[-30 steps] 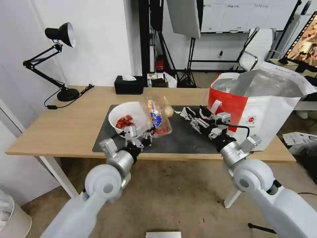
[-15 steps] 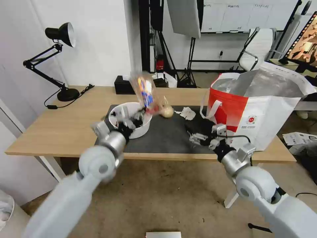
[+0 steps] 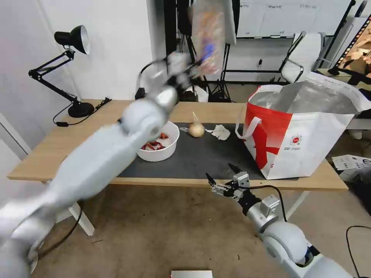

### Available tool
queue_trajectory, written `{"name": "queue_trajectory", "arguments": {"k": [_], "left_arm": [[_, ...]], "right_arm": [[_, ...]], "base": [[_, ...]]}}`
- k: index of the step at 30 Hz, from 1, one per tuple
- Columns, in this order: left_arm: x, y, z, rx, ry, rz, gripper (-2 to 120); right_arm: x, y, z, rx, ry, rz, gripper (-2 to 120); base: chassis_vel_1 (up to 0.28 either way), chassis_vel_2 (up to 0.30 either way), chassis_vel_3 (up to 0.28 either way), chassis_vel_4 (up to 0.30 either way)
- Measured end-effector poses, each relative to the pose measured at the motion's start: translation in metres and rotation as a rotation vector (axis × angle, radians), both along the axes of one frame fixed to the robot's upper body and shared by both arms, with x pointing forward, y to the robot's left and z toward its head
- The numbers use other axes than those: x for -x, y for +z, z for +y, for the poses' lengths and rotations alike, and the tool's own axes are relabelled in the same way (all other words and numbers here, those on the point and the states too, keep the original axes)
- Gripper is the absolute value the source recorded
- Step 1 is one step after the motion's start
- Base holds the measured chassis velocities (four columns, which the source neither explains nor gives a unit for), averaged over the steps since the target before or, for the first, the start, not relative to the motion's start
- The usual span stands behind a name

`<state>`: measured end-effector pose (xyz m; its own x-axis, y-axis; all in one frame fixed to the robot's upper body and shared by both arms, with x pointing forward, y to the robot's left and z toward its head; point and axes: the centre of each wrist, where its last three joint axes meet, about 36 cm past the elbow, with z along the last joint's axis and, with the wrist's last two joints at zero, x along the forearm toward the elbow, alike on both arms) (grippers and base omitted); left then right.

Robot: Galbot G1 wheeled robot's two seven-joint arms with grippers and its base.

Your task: Pick up the trash from the table and place it into the takeout bag.

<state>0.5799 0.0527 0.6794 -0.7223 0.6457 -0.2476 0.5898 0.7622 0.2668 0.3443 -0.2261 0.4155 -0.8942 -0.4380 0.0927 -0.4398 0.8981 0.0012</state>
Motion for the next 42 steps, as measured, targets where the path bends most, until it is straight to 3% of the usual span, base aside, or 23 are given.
{"name": "queue_trajectory", "arguments": {"k": [3,4,7,11,16,18,32,37,42], "left_arm": [[-0.011,-0.002,-0.035,-0.102,-0.065,-0.069,0],[-0.011,-0.002,-0.035,-0.102,-0.065,-0.069,0],[-0.020,-0.005,-0.052,-0.189,-0.144,-0.101,0],[-0.030,-0.013,-0.056,-0.274,-0.204,-0.088,0],[-0.037,-0.019,-0.055,-0.326,-0.229,-0.075,0],[-0.038,-0.020,-0.055,-0.327,-0.227,-0.073,2],[-0.032,-0.007,-0.054,-0.276,-0.198,-0.090,53],[-0.013,0.002,-0.035,-0.206,-0.190,-0.068,73],[0.005,-0.011,-0.007,-0.168,-0.144,-0.055,87]], "right_arm": [[0.001,-0.002,0.003,-0.002,-0.001,0.000,100],[0.001,-0.002,0.003,-0.002,-0.001,0.000,100],[0.004,-0.004,0.005,0.001,-0.001,0.003,100],[0.005,-0.006,0.004,0.005,-0.001,0.005,100],[0.006,-0.006,0.004,0.005,0.000,0.003,100],[0.006,-0.006,0.003,0.005,0.001,0.003,100],[0.003,-0.008,0.003,0.006,0.000,0.007,100],[0.005,-0.002,0.003,-0.007,0.001,-0.007,100],[0.007,0.003,0.002,-0.040,-0.006,-0.023,100]], "base": [[0.000,0.000,0.000,0.000],[0.000,0.000,0.000,0.000],[0.000,0.000,0.000,0.000],[0.000,0.000,0.000,0.000],[0.000,0.000,0.000,0.000],[0.000,0.000,0.000,0.000],[0.000,0.000,0.000,0.000],[0.000,0.000,0.000,0.000],[0.000,0.000,0.000,0.000]]}}
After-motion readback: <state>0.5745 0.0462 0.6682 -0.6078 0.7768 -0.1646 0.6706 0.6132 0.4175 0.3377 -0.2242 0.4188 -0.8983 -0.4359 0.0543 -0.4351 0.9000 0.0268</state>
